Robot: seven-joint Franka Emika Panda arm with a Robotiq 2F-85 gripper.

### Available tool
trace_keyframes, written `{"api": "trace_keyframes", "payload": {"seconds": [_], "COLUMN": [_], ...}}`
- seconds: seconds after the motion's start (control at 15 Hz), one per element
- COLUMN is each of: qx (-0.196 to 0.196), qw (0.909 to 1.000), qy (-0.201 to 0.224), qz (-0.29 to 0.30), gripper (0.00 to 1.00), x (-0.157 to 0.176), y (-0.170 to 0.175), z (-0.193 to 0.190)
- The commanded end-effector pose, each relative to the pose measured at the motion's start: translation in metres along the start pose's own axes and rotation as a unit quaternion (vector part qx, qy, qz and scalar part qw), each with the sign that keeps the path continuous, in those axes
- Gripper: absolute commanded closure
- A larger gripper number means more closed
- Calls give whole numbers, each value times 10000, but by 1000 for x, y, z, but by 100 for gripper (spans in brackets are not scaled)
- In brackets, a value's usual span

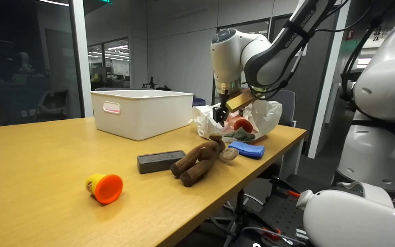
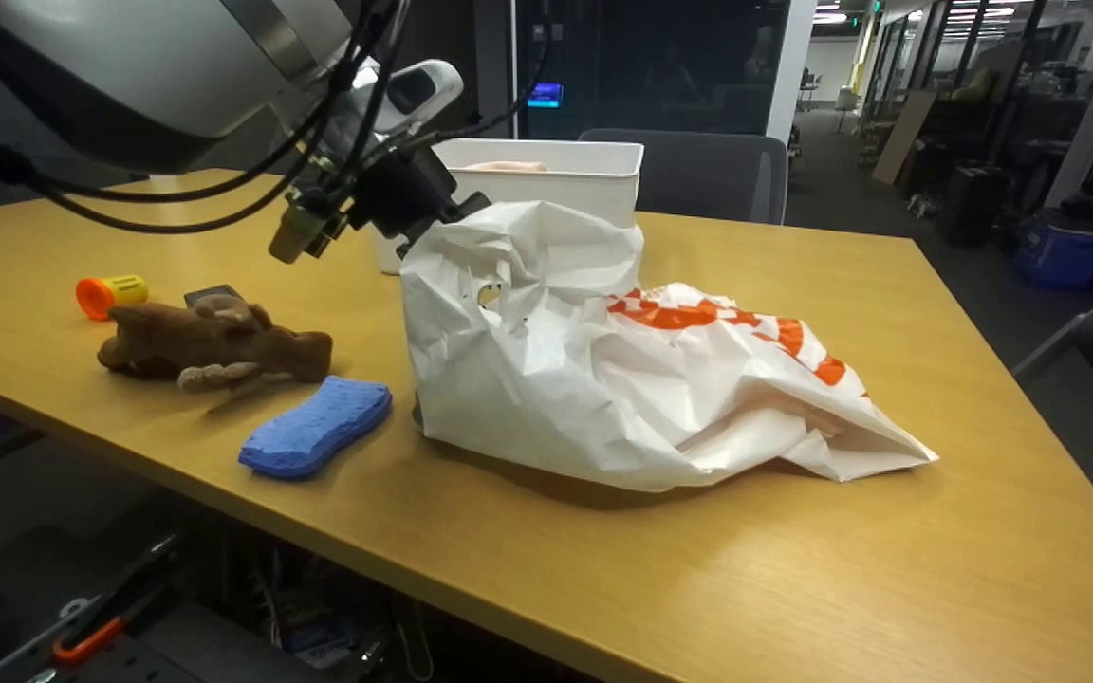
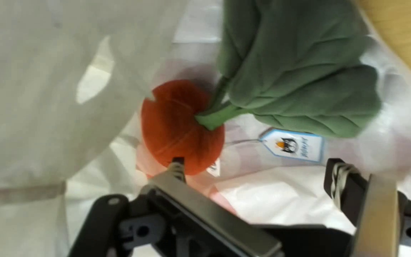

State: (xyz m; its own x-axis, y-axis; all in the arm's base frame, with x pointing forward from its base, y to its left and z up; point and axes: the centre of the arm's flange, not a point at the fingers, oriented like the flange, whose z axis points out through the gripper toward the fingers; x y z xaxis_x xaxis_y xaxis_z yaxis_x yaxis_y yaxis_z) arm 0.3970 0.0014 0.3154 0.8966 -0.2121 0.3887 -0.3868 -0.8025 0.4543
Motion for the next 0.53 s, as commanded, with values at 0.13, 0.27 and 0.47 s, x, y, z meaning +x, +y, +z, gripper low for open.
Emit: {"api": "trace_keyframes", "payload": {"seconds": [0.13,0.27,0.47], "qx": [1556,2033,2717], "qw": [9878,9785,9579], "qy": [7,-217,-623], "qz": [-69,-271,-688], "gripper": [0,0,0], "x": [-9,-29,-54], "y": [1,-15,-50], "z": [-82,-109,-144]}}
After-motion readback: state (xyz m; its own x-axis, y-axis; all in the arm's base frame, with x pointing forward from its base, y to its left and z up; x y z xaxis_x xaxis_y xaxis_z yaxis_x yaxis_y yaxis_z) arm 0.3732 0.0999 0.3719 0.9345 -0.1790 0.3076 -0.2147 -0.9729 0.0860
